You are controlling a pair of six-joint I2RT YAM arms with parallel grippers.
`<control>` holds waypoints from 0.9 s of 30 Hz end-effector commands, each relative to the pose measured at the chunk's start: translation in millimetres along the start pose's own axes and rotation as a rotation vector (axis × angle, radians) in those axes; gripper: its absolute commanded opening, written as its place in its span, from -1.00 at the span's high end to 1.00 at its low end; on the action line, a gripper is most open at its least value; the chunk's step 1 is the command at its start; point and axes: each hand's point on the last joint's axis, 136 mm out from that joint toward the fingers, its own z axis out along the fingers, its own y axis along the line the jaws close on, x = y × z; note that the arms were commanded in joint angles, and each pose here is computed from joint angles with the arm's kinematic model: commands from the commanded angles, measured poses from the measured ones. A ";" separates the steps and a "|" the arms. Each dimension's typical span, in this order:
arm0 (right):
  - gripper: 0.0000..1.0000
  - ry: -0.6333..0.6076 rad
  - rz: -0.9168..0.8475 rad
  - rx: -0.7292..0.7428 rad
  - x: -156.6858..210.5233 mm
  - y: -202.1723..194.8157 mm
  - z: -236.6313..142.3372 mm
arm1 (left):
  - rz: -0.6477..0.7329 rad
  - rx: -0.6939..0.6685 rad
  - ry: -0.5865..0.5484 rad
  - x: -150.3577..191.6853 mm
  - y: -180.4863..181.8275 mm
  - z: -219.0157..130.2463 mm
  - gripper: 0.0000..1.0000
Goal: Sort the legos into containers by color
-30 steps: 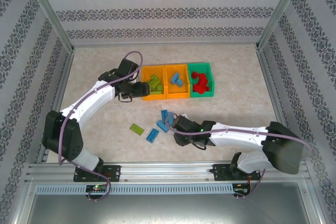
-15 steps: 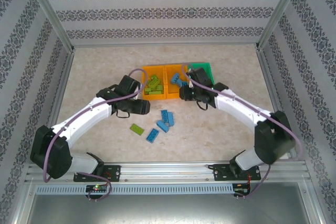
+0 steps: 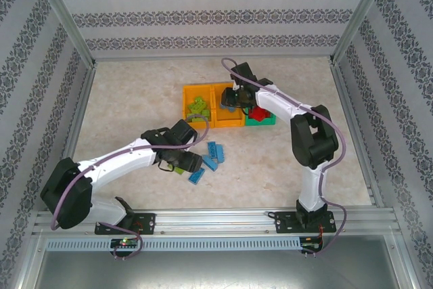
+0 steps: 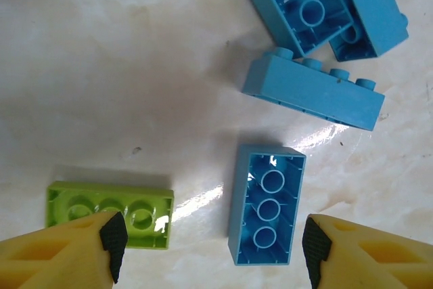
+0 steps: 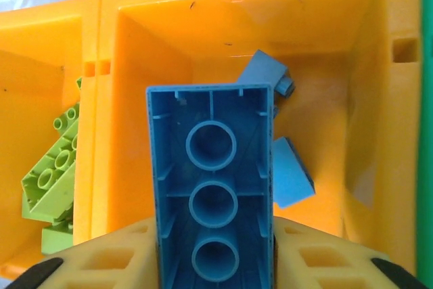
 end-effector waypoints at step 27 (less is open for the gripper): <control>-0.55 -0.148 0.037 -0.071 13.8 -0.9 -102.3 | 0.101 -0.081 0.144 29.1 -28.2 56.6 -0.22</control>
